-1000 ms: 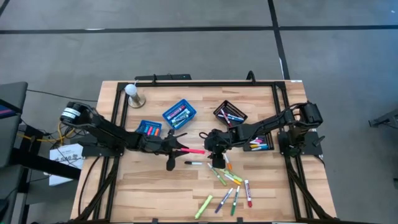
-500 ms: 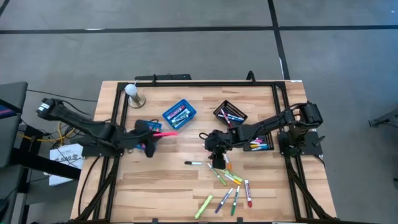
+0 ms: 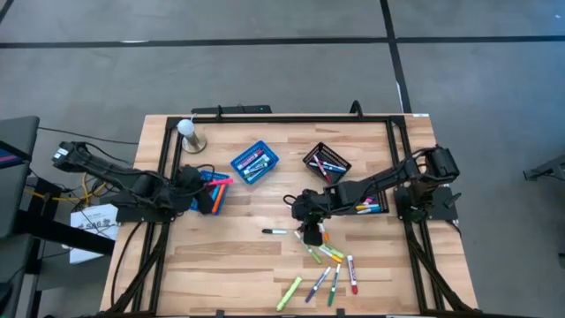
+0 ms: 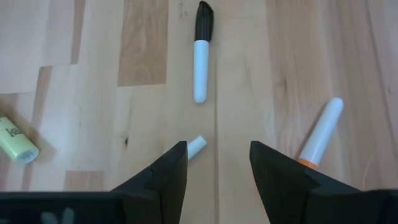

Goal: Pick & Place Markers
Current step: Put the pink highlighter pen into the left blue bin

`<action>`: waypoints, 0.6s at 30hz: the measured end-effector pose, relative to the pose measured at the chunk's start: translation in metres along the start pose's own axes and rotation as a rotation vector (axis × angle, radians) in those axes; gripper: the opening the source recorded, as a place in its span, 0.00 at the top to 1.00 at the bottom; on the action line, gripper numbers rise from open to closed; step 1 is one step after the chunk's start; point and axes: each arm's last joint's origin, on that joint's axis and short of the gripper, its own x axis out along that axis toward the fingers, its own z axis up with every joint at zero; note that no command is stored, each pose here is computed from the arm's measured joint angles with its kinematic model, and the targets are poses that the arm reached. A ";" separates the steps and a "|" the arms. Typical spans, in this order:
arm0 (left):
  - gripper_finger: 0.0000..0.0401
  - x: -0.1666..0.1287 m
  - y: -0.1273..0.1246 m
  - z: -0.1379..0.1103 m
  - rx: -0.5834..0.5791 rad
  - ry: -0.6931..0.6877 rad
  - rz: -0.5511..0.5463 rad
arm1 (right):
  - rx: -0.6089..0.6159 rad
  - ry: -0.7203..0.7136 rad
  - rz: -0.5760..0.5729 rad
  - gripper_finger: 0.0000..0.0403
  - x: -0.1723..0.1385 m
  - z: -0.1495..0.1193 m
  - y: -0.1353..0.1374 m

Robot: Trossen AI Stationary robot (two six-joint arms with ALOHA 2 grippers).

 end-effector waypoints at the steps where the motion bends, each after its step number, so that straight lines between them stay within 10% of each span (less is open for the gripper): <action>1: 0.81 0.000 0.000 0.000 -0.002 0.000 0.004 | -0.001 0.000 0.001 0.59 0.000 0.000 0.000; 18: 0.81 -0.011 0.006 0.012 0.017 0.063 0.078 | -0.008 0.002 0.006 0.62 0.000 -0.001 0.004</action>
